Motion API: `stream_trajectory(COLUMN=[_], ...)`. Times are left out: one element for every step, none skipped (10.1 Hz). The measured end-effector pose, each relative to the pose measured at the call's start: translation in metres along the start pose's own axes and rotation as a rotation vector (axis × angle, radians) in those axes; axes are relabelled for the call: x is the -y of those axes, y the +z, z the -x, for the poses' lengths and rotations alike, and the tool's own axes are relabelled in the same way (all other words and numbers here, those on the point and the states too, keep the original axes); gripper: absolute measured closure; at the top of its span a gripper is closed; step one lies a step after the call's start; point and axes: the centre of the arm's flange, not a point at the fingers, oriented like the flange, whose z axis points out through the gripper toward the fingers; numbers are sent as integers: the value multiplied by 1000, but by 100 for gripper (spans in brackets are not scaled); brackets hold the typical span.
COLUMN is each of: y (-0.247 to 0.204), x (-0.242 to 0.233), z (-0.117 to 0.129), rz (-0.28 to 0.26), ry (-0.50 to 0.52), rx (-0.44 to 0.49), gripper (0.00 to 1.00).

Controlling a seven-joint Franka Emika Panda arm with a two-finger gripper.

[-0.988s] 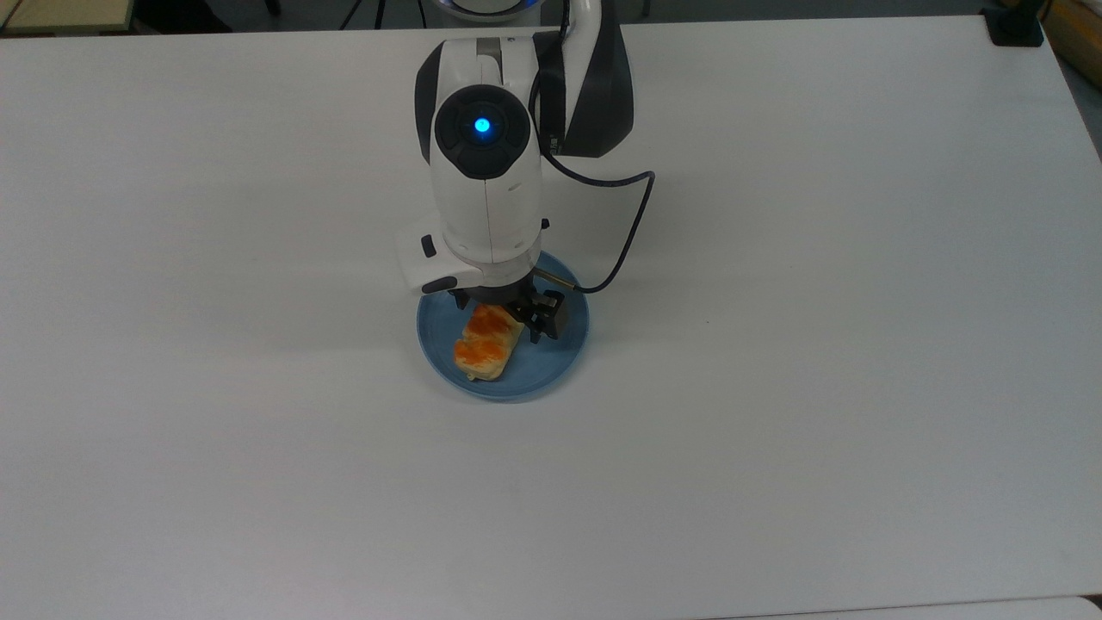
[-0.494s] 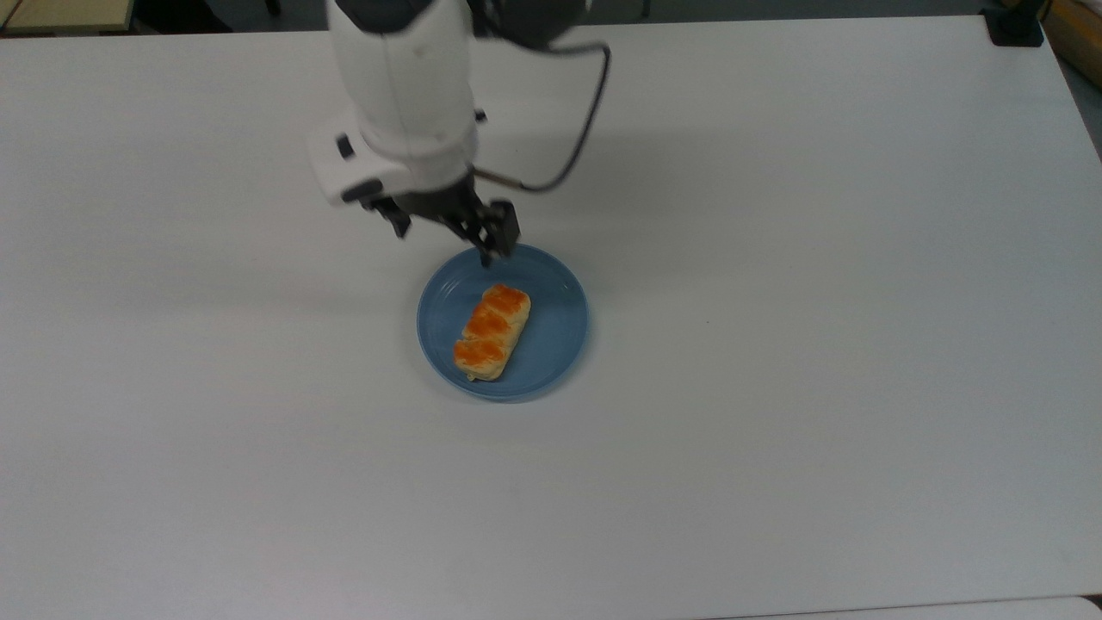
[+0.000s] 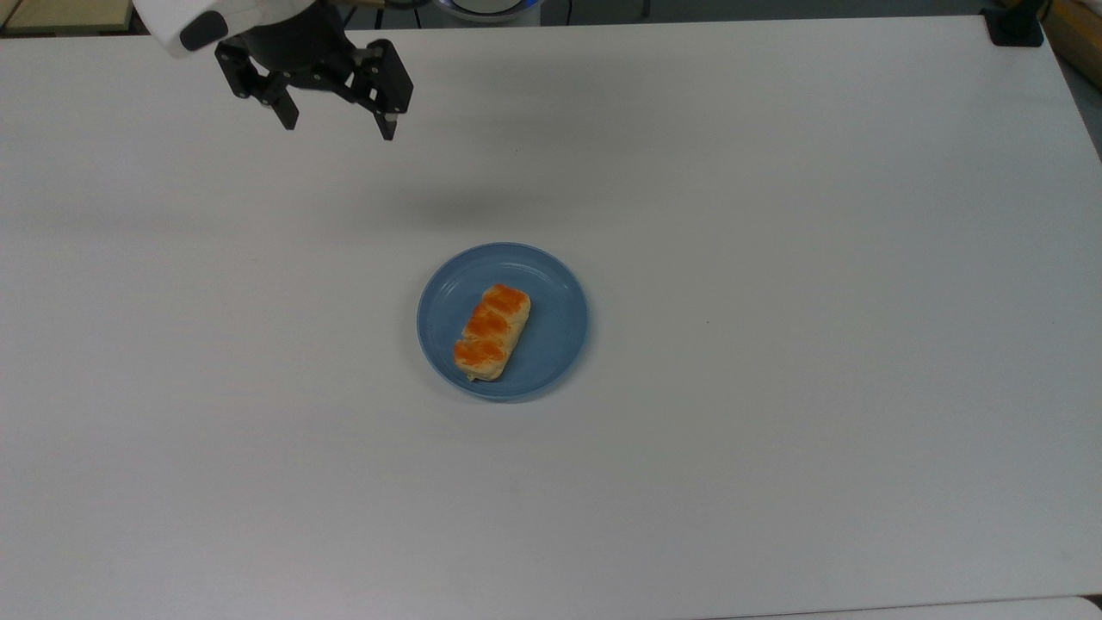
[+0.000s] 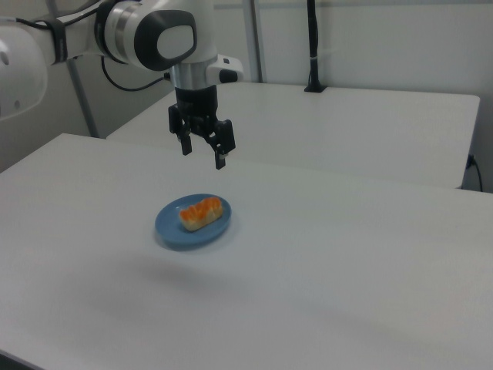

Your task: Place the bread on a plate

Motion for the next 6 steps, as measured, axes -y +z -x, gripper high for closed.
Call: stream_trajectory(y=[-2, -3, -5, -6, -6, -6], x=[0, 0, -1, -2, -2, -1], z=[3, 4, 6, 6, 6, 6], rz=[-1, -1, -1, -1, -1, -2], ry=[-3, -2, -1, 0, 0, -1], rx=[8, 13, 14, 13, 13, 13], gripper=[0, 0, 0, 0, 0, 0])
